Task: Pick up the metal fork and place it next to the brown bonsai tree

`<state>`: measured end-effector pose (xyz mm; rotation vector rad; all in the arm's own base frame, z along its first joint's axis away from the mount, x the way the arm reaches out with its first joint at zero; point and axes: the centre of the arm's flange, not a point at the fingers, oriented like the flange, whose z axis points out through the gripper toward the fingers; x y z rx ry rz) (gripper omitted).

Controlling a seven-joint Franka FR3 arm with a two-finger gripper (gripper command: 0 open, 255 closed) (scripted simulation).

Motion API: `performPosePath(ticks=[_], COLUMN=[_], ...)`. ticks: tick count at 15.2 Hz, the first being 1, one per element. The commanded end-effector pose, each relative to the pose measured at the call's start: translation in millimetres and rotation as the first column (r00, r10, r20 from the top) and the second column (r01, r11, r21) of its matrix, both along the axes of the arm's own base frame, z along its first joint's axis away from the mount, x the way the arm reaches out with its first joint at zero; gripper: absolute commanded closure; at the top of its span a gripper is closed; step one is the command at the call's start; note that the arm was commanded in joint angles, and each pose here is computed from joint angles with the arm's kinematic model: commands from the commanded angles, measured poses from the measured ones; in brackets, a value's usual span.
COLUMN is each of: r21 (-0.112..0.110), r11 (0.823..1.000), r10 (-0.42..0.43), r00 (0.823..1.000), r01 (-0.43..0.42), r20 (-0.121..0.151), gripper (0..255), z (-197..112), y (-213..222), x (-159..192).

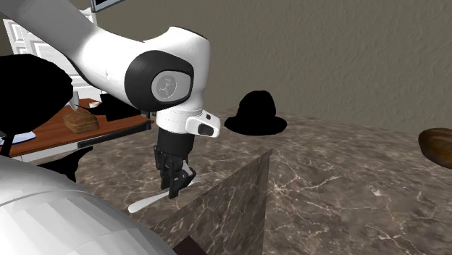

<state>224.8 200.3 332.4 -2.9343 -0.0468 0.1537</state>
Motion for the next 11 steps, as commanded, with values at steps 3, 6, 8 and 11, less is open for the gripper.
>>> performPosePath(ticks=[3, 6, 8, 11], r21=[0.000, 0.000, 0.000, 0.000], r11=[1.000, 1.000, 1.000, 1.000], r10=[0.000, 0.000, 0.000, 0.000], r00=[1.000, 1.000, 1.000, 1.000], r01=[0.000, 0.000, 0.000, 0.000], r20=[0.001, 0.001, 0.001, 0.001], gripper=[255, 255, 255, 0], z=[-11.4, -11.4, -11.4, -11.4], y=[0.3, 0.3, 0.3, 0.3], x=[-0.1, -0.1, -0.1, -0.1])
